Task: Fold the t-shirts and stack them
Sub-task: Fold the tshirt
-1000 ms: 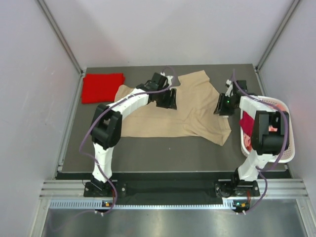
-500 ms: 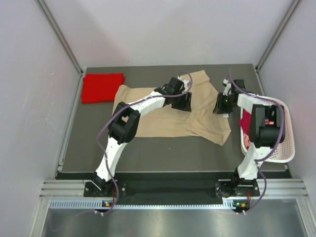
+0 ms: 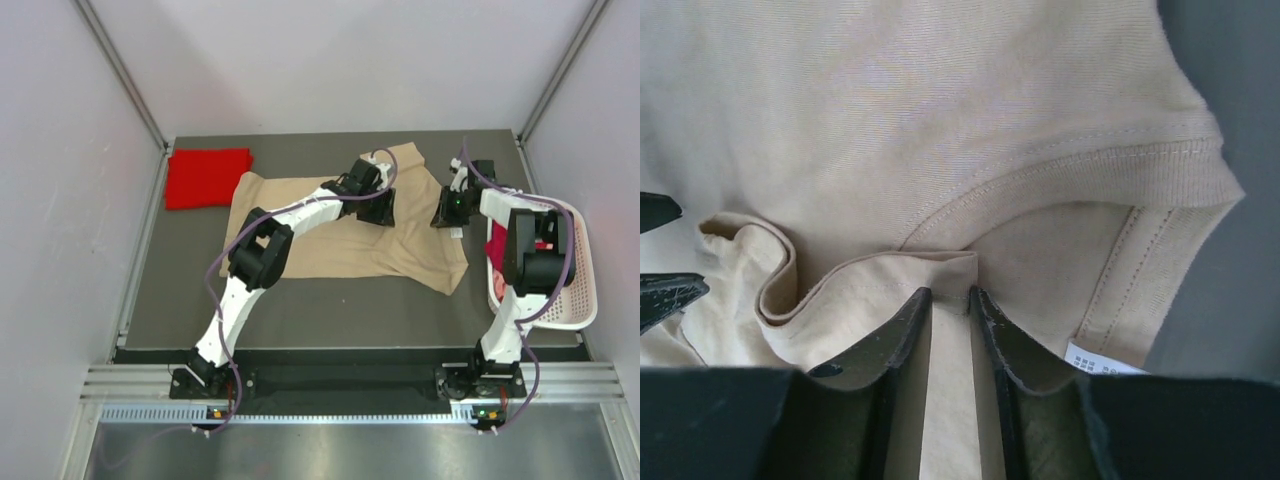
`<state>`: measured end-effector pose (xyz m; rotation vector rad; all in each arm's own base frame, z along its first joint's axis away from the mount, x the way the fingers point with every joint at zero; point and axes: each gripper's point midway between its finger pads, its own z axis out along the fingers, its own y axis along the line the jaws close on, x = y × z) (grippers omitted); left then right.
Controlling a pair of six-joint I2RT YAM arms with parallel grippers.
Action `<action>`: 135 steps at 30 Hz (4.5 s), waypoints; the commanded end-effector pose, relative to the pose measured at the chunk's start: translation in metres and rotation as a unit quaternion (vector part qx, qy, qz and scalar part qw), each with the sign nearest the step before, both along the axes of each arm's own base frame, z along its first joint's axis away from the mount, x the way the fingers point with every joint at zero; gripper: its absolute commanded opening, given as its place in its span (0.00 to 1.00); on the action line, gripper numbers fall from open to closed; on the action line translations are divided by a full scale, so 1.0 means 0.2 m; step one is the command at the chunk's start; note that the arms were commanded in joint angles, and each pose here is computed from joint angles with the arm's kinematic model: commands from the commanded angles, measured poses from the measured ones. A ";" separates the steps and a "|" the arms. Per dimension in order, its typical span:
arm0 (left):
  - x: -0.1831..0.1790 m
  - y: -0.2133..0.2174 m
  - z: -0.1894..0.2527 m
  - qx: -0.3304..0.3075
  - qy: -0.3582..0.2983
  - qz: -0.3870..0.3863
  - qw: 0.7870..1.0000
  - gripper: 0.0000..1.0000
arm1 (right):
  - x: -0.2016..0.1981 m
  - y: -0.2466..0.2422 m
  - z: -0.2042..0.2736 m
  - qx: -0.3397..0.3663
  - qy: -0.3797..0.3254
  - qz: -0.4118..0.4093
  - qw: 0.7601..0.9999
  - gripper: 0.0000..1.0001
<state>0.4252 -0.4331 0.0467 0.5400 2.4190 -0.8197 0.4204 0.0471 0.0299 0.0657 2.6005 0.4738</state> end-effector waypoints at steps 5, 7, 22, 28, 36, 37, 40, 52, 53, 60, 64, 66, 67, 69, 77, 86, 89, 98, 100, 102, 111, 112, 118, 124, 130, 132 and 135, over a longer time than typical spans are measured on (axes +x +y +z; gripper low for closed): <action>0.04 -0.11 0.07 -0.046 -0.014 -0.010 0.999 0.39 | 0.13 0.00 0.11 0.012 -0.061 0.016 0.998 0.11; 0.04 -0.11 0.07 -0.051 -0.013 -0.011 0.999 0.28 | 0.14 0.01 0.11 0.013 -0.064 0.017 0.998 0.05; 0.12 -0.01 0.34 -0.059 -0.061 0.079 0.993 0.00 | 0.20 0.07 0.36 0.019 -0.140 0.033 0.989 0.00; 0.13 0.03 0.34 -0.056 -0.062 0.105 0.991 0.00 | 0.26 0.10 0.41 0.001 -0.167 0.052 0.985 0.00; 0.15 0.09 0.32 -0.055 -0.058 0.143 0.987 0.00 | 0.35 0.18 0.48 -0.040 -0.210 0.103 0.971 0.00; 0.15 0.09 0.35 -0.059 -0.063 0.146 0.985 0.00 | 0.36 0.17 0.48 -0.048 -0.219 0.110 0.968 0.00; 0.16 0.13 0.34 -0.050 -0.066 0.164 0.983 0.00 | 0.38 0.19 0.48 -0.062 -0.227 0.120 0.964 0.00; 0.16 0.22 0.31 -0.028 -0.071 0.208 0.975 0.00 | 0.42 0.25 0.50 -0.085 -0.258 0.154 0.950 0.00; 0.16 0.22 0.30 -0.028 -0.069 0.209 0.975 0.00 | 0.43 0.26 0.51 -0.088 -0.262 0.155 0.948 0.00; 0.16 0.24 0.26 -0.017 -0.064 0.220 0.973 0.00 | 0.44 0.28 0.56 -0.100 -0.286 0.172 0.937 0.00; 0.16 0.26 0.24 -0.011 -0.062 0.227 0.972 0.00 | 0.46 0.30 0.59 -0.107 -0.302 0.186 0.929 0.00; 0.16 0.27 0.23 -0.009 -0.060 0.232 0.971 0.00 | 0.47 0.31 0.60 -0.109 -0.305 0.191 0.927 0.00; 0.15 0.27 0.23 -0.008 -0.059 0.234 0.970 0.00 | 0.47 0.31 0.60 -0.108 -0.307 0.192 0.926 0.00; 0.16 0.29 0.22 -0.001 -0.057 0.244 0.968 0.00 | 0.48 0.32 0.60 -0.109 -0.309 0.195 0.924 0.00; 0.16 0.34 0.19 0.007 -0.052 0.261 0.964 0.00 | 0.50 0.38 0.61 -0.103 -0.320 0.222 0.915 0.00; 0.17 0.36 0.15 0.015 -0.040 0.272 0.961 0.00 | 0.52 0.41 0.52 -0.105 -0.300 0.234 0.919 0.03; 0.18 0.40 0.11 0.026 -0.024 0.285 0.958 0.00 | 0.52 0.40 0.47 -0.107 -0.286 0.233 0.923 0.09; 0.19 0.45 0.33 0.027 -0.049 0.285 0.957 0.48 | 0.52 0.19 0.79 -0.146 -0.251 0.050 0.956 0.50; 0.18 0.49 0.46 0.026 -0.065 0.287 0.955 0.52 | 0.41 0.14 0.82 -0.125 -0.190 -0.025 0.973 0.51; 0.14 0.52 0.59 0.022 -0.080 0.280 0.956 0.53 | 0.26 0.07 0.81 -0.117 -0.125 -0.120 0.978 0.50; -0.27 0.90 0.60 0.050 -0.031 0.279 0.959 0.53 | -0.34 -0.06 0.55 -0.195 -0.001 -0.031 0.980 0.44; -0.31 0.93 0.57 0.048 -0.017 0.279 0.959 0.53 | -0.38 -0.08 0.55 -0.209 -0.004 -0.012 0.978 0.45; -0.58 1.18 0.38 0.044 0.047 0.298 0.952 0.57 | -0.49 -0.06 0.39 -0.202 0.037 0.092 0.974 0.44; -0.58 1.56 0.29 -0.053 0.115 0.388 0.913 0.57 | -0.48 -0.07 0.31 -0.207 0.055 0.122 0.969 0.43; -0.58 1.82 0.27 -0.028 0.081 0.486 0.870 0.62 | -0.45 -0.14 0.28 -0.240 0.067 0.134 0.959 0.44; -0.60 1.88 0.23 -0.015 0.080 0.504 0.860 0.63 | -0.48 -0.16 0.24 -0.241 0.085 0.143 0.956 0.44; -0.61 1.96 0.18 0.001 0.082 0.527 0.846 0.64 | -0.47 -0.20 0.21 -0.235 0.092 0.143 0.957 0.44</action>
